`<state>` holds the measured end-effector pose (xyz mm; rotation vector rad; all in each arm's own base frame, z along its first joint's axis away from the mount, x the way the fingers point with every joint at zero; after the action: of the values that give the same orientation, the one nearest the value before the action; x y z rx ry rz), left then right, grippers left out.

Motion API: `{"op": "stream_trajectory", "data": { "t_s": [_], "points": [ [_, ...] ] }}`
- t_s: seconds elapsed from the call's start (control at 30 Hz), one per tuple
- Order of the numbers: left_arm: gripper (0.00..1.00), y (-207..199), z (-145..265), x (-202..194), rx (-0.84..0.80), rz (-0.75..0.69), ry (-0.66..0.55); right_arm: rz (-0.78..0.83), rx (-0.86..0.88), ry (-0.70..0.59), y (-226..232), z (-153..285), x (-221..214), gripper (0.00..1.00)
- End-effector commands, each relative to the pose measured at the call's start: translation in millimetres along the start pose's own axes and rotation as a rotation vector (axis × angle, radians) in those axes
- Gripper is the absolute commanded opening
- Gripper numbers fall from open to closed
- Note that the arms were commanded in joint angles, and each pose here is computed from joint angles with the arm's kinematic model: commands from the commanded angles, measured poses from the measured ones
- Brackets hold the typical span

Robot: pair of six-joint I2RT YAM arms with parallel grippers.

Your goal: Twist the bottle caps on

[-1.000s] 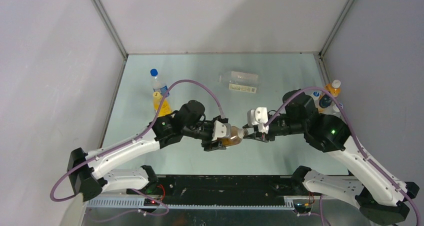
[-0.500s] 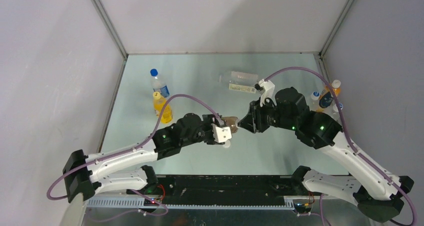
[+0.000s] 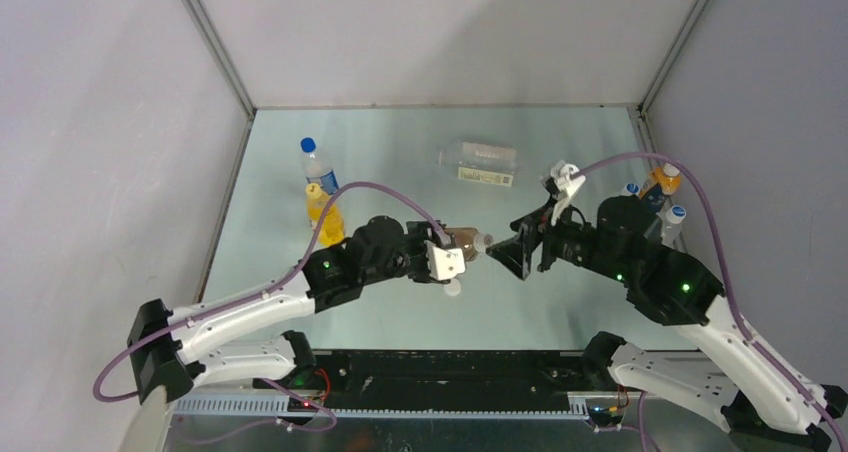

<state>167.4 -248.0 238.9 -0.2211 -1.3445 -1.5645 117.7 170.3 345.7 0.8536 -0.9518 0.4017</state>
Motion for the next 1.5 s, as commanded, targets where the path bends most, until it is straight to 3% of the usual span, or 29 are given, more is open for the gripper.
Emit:
{"op": "stream_trajectory", "data": {
  "t_s": [0.0, 0.1, 0.3, 0.6, 0.93, 1.1, 1.2, 1.33, 1.4, 1.47],
  "points": [
    [0.00, -8, 8, 11, -0.236, 0.090, -0.079, 0.491, 0.180, -0.005, 2, 16, 3, 0.78],
    [0.00, -13, 13, 13, -0.332, 0.122, -0.096, 0.749, 0.287, 0.037, -1, 24, -7, 0.80],
    [0.00, -15, 14, 29, -0.453, 0.156, -0.149, 0.933, 0.431, 0.063, 3, 28, -16, 0.81],
    [0.00, -15, 3, 34, -0.516, 0.173, -0.149, 1.003, 0.504, 0.079, 5, 17, -18, 0.75],
    [0.00, -12, 1, 40, -0.533, 0.159, -0.170, 1.009, 0.512, 0.128, 1, 8, -23, 0.55],
    [0.00, -10, 2, 41, -0.528, 0.146, -0.170, 0.982, 0.508, 0.143, 0, 6, -25, 0.36],
    [0.00, -7, 3, 42, -0.509, 0.139, -0.175, 0.947, 0.500, 0.150, 1, 4, -25, 0.19],
    [0.00, 4, 0, 40, -0.355, 0.122, -0.160, 0.812, 0.468, 0.147, 5, 1, -22, 0.00],
    [0.00, 12, 3, 41, -0.229, 0.091, -0.155, 0.707, 0.408, 0.160, 4, -5, -21, 0.00],
    [0.00, 20, 5, 39, -0.070, 0.046, -0.127, 0.501, 0.303, 0.167, 3, -14, -18, 0.00]
  ]
}}
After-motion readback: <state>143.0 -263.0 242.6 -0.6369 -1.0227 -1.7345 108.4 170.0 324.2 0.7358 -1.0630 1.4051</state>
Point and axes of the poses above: each gripper's point midway between its finger pads, its own z axis back along the fingers, its own y axis along the line the jaws close on, x = y × z, the point moved 7 cm from there along z, back along the fingers, and after that the axes turned 6 degrees about -z, right-handed, at the moved point
